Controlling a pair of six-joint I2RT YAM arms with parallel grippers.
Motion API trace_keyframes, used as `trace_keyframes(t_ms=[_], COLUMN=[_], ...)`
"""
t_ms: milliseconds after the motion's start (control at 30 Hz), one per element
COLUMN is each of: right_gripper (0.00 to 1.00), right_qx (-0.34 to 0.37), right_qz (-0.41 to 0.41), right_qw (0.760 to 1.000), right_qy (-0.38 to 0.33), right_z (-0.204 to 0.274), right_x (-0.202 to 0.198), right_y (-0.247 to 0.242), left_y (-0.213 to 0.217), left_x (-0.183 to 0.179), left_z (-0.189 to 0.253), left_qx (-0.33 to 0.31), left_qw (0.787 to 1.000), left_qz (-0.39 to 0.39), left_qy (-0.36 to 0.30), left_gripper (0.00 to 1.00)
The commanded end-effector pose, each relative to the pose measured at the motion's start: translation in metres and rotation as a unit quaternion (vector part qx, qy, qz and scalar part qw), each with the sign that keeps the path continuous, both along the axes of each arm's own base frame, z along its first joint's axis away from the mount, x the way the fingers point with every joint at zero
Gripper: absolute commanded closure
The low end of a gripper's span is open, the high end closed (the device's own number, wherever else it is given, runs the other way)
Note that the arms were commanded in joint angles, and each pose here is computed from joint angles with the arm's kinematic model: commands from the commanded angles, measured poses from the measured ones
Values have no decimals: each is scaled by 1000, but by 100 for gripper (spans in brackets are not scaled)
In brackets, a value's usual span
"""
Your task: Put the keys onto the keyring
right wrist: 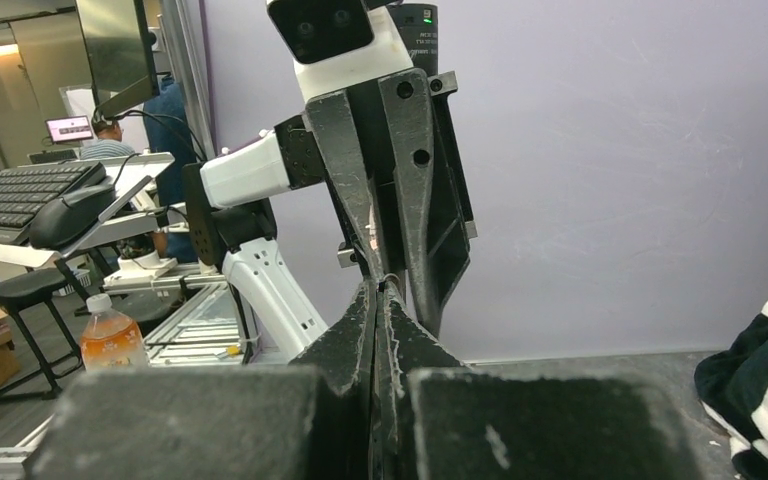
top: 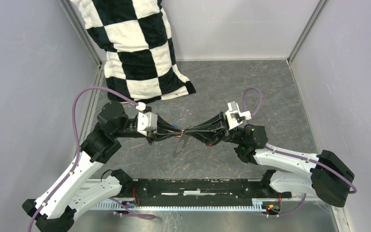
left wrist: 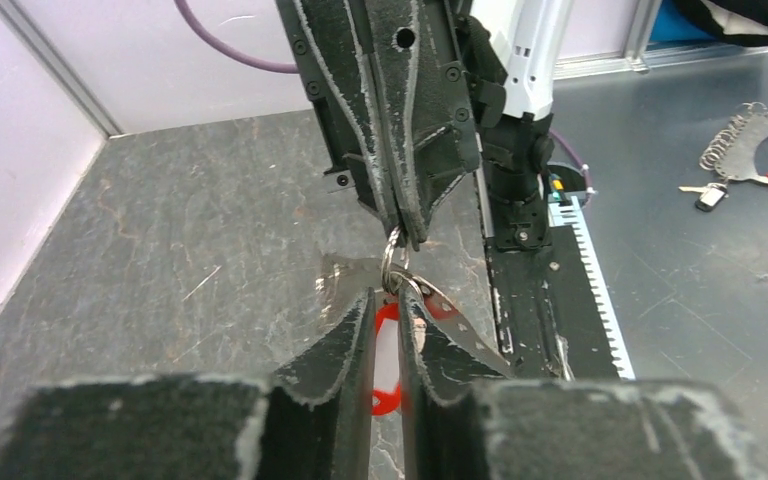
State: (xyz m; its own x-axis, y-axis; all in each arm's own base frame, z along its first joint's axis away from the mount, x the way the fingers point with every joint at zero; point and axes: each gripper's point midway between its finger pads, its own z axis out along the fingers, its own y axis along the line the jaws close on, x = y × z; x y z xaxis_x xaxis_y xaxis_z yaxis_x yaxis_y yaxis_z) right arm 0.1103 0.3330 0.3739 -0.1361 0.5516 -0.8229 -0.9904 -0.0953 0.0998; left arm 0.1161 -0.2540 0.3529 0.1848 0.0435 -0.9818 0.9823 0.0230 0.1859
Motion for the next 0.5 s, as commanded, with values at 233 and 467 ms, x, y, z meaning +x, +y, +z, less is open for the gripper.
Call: trace_keyframes(t_ms=[233, 467], right_gripper=[100, 100], right_qx=[-18, -54], right_qz=[-14, -26], right_qw=[999, 997], right_qy=[-35, -44], right_z=[4, -5], right_x=[-1, 2], right_y=[0, 3], left_y=[2, 3], left_x=[-22, -19], left_z=[16, 6], left_qx=[-5, 14], left_qw=[999, 999], left_qz=[-52, -48], left_qy=[-5, -14], left_gripper=[85, 98])
